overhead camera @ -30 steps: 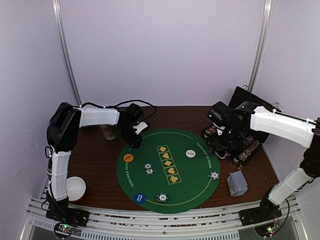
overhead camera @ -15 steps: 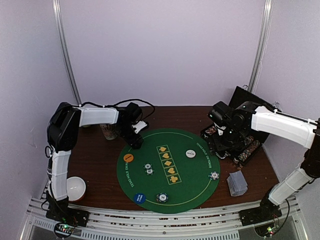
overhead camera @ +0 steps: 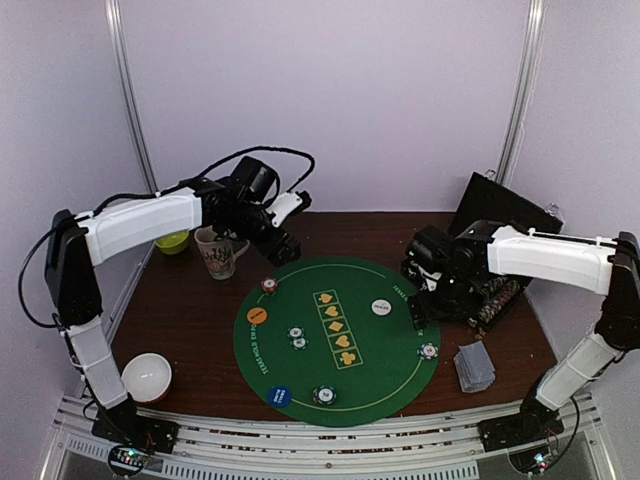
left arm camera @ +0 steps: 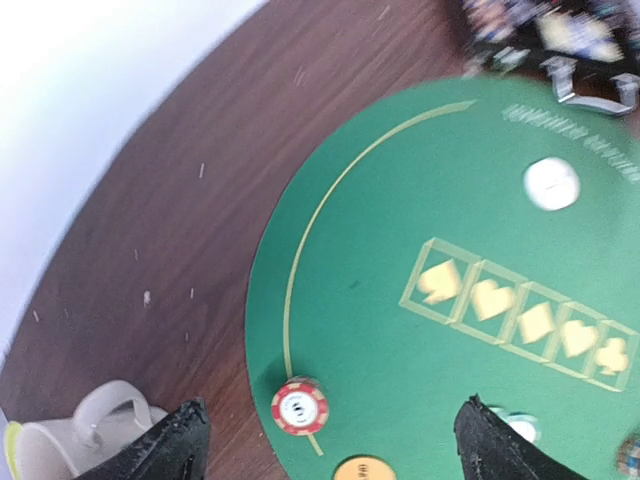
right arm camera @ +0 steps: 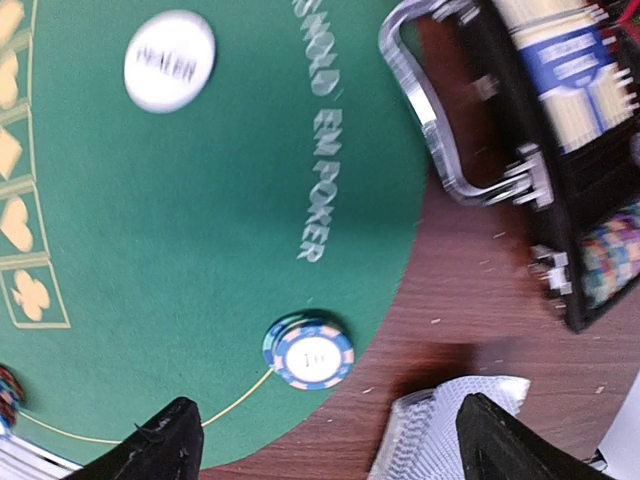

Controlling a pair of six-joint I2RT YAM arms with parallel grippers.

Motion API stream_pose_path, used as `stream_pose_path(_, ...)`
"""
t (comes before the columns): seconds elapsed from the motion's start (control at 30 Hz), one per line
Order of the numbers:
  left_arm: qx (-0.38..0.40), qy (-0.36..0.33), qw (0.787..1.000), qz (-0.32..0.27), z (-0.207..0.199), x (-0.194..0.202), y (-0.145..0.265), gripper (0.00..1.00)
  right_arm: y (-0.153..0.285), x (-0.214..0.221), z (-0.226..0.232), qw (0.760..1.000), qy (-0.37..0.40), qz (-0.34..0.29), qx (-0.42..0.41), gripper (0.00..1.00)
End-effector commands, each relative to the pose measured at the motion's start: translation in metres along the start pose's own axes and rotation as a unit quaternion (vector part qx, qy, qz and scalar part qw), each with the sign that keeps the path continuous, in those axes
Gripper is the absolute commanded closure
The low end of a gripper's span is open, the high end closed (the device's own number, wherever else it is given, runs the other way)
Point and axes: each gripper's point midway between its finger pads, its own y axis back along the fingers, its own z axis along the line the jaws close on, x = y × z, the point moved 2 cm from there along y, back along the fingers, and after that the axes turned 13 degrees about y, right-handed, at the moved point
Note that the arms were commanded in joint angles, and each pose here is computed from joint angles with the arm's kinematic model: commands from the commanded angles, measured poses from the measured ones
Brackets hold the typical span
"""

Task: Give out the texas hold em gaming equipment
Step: Move the poker chips pile to the big blind area.

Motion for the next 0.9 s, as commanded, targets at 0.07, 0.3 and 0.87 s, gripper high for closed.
stream_pose_path(0.07, 0.122, -0.050, 0.991, -0.001, -0.072, 0.026, 0.035, 0.12, -0.037, 0.030, 0.028, 0.998, 0.008, 0.056, -0.036, 0.08)
stream_pose_path(0.3, 0.134, -0.043, 0.987, 0.074, -0.077, 0.091, 0.001, 0.11, -0.065, 0.039, 0.038, 0.996, 0.016, 0.085, -0.035, 0.05)
stream_pose_path(0.87, 0.150, -0.050, 0.985, 0.067, -0.081, 0.093, -0.002, 0.11, -0.066, 0.034, 0.030, 0.994, 0.041, 0.097, 0.007, 0.17)
